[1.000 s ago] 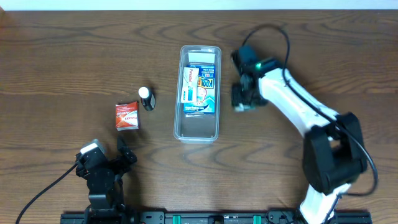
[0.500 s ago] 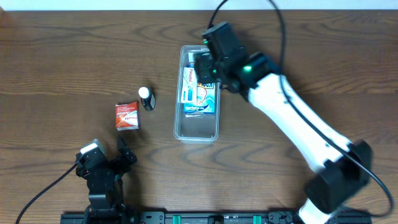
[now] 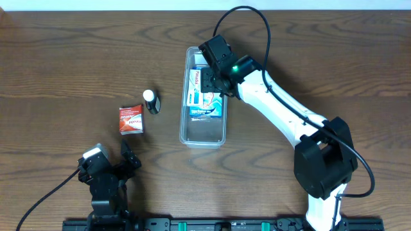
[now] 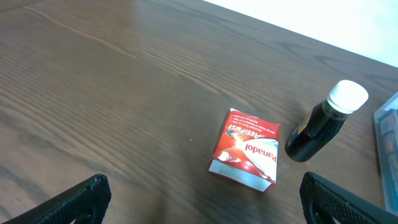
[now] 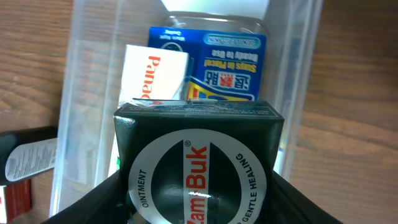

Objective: Pack container
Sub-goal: 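Lower the green box into the container and open the right gripper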

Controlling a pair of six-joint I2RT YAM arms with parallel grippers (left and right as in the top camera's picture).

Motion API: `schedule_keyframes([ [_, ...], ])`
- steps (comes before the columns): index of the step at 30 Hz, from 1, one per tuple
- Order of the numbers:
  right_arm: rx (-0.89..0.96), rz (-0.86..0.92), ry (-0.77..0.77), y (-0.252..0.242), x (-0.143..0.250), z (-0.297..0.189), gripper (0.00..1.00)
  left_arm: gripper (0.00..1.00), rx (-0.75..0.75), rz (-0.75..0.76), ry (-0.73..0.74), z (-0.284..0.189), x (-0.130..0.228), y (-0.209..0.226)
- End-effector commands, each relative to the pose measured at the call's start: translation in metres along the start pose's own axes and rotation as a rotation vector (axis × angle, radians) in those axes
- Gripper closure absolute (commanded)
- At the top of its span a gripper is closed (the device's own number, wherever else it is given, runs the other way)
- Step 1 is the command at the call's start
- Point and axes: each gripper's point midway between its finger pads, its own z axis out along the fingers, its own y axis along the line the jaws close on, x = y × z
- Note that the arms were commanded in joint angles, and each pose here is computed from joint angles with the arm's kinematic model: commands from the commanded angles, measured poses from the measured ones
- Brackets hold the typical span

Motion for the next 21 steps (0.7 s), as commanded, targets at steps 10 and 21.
schedule_keyframes([
  [10,0.009,0.052,-0.032,-0.002,-0.008,-0.006,0.27,0.02,-0.008,0.014,0.014,0.003,0.007,0.002],
  [21,-0.038,-0.032,-0.125,0.005,-0.037,-0.046,0.34,0.02,-0.008,0.014,0.014,0.003,0.007,0.002],
])
